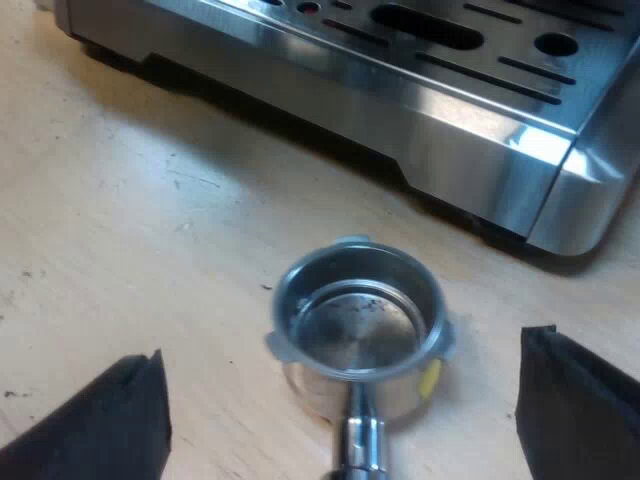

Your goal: Grind coffee beans and then tamp

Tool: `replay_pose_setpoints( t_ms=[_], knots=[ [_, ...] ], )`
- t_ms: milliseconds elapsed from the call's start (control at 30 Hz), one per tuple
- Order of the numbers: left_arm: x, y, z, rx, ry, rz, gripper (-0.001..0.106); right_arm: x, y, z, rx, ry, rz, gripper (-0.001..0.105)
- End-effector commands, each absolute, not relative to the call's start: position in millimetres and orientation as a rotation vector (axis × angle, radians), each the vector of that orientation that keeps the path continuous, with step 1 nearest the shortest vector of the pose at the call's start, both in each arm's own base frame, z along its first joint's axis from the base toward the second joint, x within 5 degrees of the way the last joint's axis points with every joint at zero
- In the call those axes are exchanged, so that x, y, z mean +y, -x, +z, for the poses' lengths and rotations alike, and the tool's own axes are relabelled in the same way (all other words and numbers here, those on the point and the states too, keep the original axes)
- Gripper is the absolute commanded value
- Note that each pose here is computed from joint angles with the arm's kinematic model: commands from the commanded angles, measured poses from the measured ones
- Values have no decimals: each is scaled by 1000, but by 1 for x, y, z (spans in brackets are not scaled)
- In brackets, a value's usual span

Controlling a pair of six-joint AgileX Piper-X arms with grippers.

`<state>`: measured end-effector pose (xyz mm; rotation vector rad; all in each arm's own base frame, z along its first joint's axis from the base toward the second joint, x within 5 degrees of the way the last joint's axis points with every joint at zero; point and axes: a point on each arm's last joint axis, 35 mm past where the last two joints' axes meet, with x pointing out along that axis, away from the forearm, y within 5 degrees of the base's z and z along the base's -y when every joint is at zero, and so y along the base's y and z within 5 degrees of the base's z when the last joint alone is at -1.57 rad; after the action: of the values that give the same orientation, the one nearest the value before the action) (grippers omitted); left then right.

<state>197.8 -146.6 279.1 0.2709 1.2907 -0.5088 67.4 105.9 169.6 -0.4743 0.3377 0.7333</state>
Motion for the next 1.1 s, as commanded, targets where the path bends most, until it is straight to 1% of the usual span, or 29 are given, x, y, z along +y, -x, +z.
replay_pose_setpoints(
  t_ms=[33, 167, 367, 567, 700, 833, 900, 933, 967, 1000, 1033, 1067, 1100],
  knots=[
    [-133, -198, 269, 1295, -228, -460, 0, 108, -68, 175, 312, 462, 744, 72],
    [-113, -204, 248, 1313, -177, -386, 0, 108, -68, 175, 312, 462, 744, 72],
    [-94, -209, 224, 1306, -112, -324, 0, 108, -68, 175, 312, 462, 744, 72],
    [-86, -207, 201, 1290, -35, -360, 0, 108, -68, 175, 312, 462, 744, 72],
    [-87, -209, 196, 1250, -37, -358, 0, 108, -68, 175, 312, 462, 744, 72],
    [-86, -211, 193, 1245, -52, -336, 0, 108, -68, 175, 313, 459, 744, 72],
    [-86, -212, 189, 1260, -62, -321, 4, 108, -68, 175, 313, 459, 744, 72],
    [-87, -213, 185, 1282, -68, -315, 11, 108, -68, 175, 313, 459, 744, 72],
    [-87, -214, 179, 1310, -76, -306, 21, 108, -68, 175, 314, 457, 743, 72],
    [-87, -214, 178, 1320, -78, -304, 24, 108, -68, 175, 314, 457, 743, 72],
    [-87, -214, 175, 1337, -81, -301, 31, 108, -68, 175, 314, 457, 743, 72],
    [-87, -214, 174, 1342, -82, -300, 33, 108, -68, 175, 314, 457, 743, 72],
    [-87, -214, 172, 1354, -84, -298, 37, 108, -68, 175, 314, 457, 743, 72]
  ],
)
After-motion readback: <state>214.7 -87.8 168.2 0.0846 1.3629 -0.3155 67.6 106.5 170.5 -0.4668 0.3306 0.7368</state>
